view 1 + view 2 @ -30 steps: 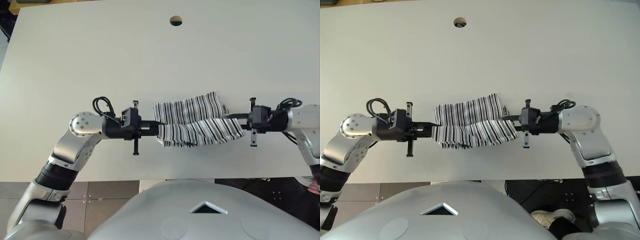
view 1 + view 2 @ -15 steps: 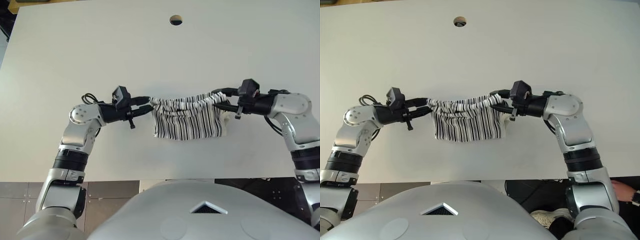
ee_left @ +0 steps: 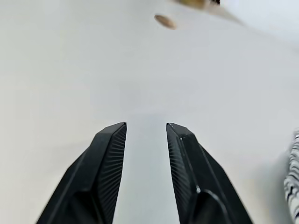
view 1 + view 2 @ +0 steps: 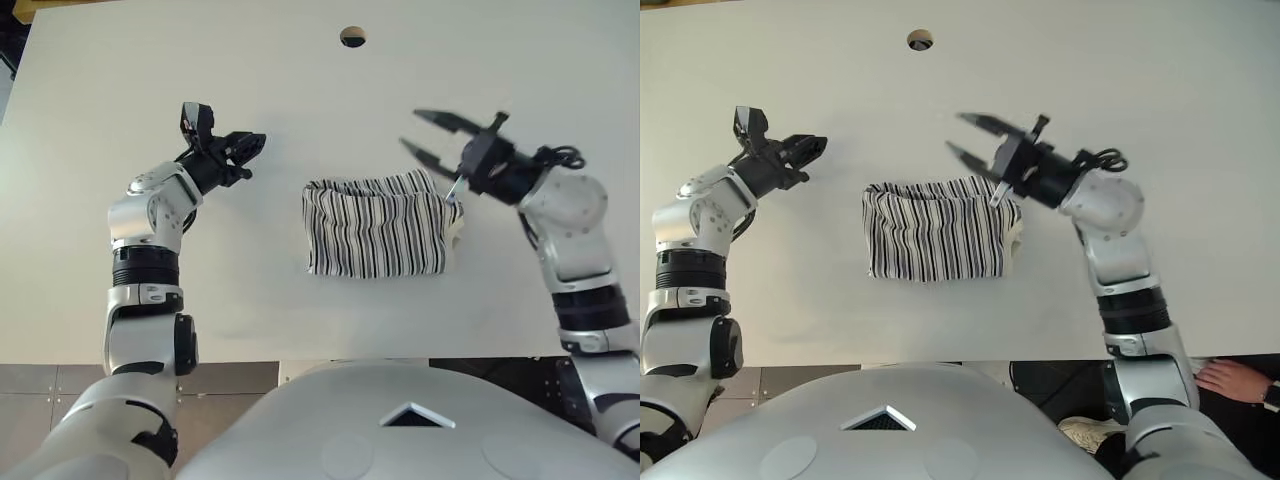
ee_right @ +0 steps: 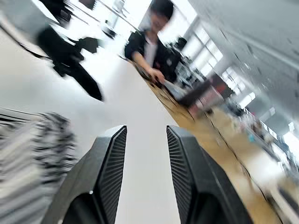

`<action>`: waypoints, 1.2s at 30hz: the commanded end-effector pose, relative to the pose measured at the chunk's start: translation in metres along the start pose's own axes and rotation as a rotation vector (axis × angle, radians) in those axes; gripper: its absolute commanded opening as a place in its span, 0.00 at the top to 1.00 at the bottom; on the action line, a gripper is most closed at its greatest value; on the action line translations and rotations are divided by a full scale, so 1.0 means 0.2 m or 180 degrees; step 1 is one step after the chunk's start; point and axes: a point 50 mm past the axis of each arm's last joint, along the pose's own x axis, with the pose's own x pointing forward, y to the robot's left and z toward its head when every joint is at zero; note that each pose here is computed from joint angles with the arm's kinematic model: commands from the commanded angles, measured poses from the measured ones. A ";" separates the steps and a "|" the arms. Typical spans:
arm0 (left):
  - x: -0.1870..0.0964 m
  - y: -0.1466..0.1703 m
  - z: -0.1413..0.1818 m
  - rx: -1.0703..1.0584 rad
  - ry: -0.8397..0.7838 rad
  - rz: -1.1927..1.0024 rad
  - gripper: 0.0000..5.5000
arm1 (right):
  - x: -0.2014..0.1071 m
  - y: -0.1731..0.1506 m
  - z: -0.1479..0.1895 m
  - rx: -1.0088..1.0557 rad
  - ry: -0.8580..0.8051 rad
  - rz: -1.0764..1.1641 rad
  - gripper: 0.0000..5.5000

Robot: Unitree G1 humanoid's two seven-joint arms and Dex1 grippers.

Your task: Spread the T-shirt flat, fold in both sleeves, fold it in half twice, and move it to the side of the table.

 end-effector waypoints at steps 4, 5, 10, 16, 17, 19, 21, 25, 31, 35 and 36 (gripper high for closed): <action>0.02 -0.05 -0.03 0.0071 -0.0066 -0.0007 0.71 | 0.07 0.20 -0.07 -0.0415 0.0108 0.0533 0.71; 0.02 -0.05 -0.03 0.0087 -0.0064 -0.0014 0.71 | 0.08 0.21 -0.10 -0.0387 0.0186 0.0532 0.71; 0.04 -0.10 -0.07 0.0156 -0.0047 -0.0082 0.71 | 0.10 0.28 -0.37 -0.0434 0.1140 0.0758 0.71; 0.04 -0.13 -0.07 0.0167 -0.0108 -0.0108 0.71 | -0.20 0.10 -0.63 -0.0672 0.2465 0.0869 0.71; 0.04 -0.14 -0.08 0.0170 -0.0126 -0.0121 0.71 | -0.33 0.02 -0.68 -0.0692 0.2844 0.0802 0.71; 0.05 -0.16 -0.07 0.0187 -0.0215 -0.0139 0.71 | -0.60 -0.12 -0.72 -0.0701 0.3522 0.0612 0.71; 0.08 -0.19 -0.03 0.0236 -0.0403 -0.0159 0.71 | -0.86 -0.22 -0.71 -0.0640 0.4113 0.0377 0.71; 0.12 -0.27 0.08 0.0409 -0.0849 -0.0244 0.71 | -1.19 -0.33 -0.64 -0.0544 0.4879 -0.0130 0.71; 0.16 -0.39 0.22 0.0387 -0.1714 -0.0250 0.71 | -1.00 -0.74 -0.49 -0.1819 0.4268 -0.1701 0.71; 0.14 -0.41 0.38 0.0385 -0.2329 0.0095 0.71 | -0.78 -1.01 -0.15 -0.3363 0.3462 -0.2770 0.71; 0.14 -0.42 0.43 0.0462 -0.2480 0.0249 0.71 | -0.67 -1.01 -0.09 -0.3448 0.3121 -0.2986 0.71</action>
